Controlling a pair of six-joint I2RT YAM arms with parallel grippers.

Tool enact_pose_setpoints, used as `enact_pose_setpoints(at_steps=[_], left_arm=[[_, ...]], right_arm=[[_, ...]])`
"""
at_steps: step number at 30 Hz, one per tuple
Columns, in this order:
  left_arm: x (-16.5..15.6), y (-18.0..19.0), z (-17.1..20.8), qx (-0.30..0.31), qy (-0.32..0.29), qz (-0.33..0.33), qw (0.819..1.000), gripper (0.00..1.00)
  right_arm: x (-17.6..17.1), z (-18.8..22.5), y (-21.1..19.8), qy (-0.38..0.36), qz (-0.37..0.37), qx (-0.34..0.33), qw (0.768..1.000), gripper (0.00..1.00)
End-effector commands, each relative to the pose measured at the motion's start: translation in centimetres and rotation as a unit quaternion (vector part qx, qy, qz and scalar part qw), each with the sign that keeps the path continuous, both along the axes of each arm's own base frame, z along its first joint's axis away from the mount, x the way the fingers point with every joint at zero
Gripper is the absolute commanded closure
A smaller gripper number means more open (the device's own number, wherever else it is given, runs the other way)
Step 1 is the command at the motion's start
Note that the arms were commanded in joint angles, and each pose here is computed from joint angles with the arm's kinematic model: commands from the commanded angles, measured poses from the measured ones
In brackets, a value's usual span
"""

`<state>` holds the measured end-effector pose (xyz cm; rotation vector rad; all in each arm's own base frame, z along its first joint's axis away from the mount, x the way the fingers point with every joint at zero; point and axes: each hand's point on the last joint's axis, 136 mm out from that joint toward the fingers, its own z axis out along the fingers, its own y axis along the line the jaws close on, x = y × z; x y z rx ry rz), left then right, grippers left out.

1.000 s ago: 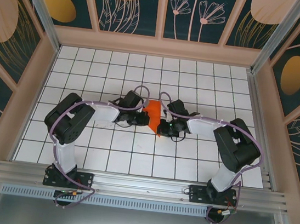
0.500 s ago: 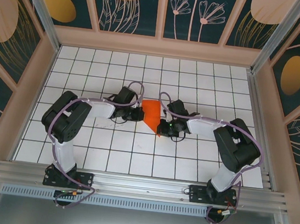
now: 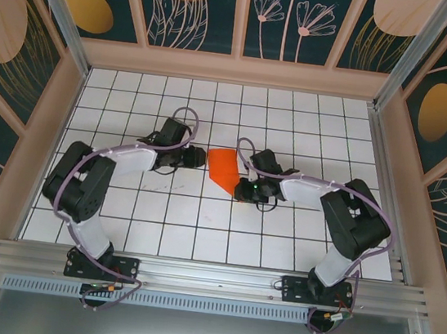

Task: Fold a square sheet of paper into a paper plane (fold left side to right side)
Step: Third fold the triangle at the center of the table, then move the paper to the center of the table.

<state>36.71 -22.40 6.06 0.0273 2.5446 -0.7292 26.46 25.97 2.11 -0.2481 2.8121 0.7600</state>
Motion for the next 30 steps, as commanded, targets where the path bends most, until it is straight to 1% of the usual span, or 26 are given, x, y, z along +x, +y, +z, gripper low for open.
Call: enact_pose_setpoints(at_steps=[1,3,6,12,16,19,22,24,27,29,30], left_arm=[[-1.2,-0.8,2.3,-0.056,-0.002,0.003,0.998,0.5],[-2.1,-1.3,2.5,-0.092,0.012,0.004,0.996,0.48],[-3.2,-1.7,2.1,-0.121,0.032,0.006,0.992,0.48],[-4.8,-2.7,1.0,-0.163,0.062,0.006,0.985,0.43],[-5.2,-3.6,0.6,-0.177,0.072,0.001,0.982,0.43],[-5.2,-4.2,0.3,-0.178,0.076,-0.005,0.981,0.42],[-5.2,-4.5,0.1,-0.173,0.078,-0.005,0.982,0.42],[-5.2,-4.4,-0.2,-0.166,0.079,-0.002,0.983,0.41],[-5.2,-4.2,-0.5,-0.157,0.082,0.0,0.984,0.4],[-5.2,-4.1,-0.7,-0.155,0.083,0.002,0.984,0.4],[-5.2,-4.0,-0.8,-0.153,0.083,0.004,0.985,0.4]], right_arm=[[2.4,3.8,-0.8,-0.087,-0.005,-0.001,0.996,0.74],[3.5,5.5,-1.3,-0.126,-0.012,-0.002,0.992,0.65],[4.6,6.7,-1.6,-0.157,-0.006,0.01,0.987,0.54],[5.1,5.6,-0.3,-0.158,0.04,0.036,0.986,0.44],[5.6,4.5,0.7,-0.15,0.055,0.043,0.986,0.44],[6.1,3.6,1.1,-0.143,0.057,0.041,0.987,0.52],[6.4,3.1,1.6,-0.137,0.06,0.047,0.988,0.64],[6.4,2.9,1.8,-0.136,0.063,0.051,0.987,0.74],[6.2,2.7,1.6,-0.134,0.062,0.049,0.988,0.93],[6.1,2.8,1.4,-0.132,0.059,0.046,0.988,1.0],[5.8,2.9,1.4,-0.13,0.059,0.049,0.988,1.0]])
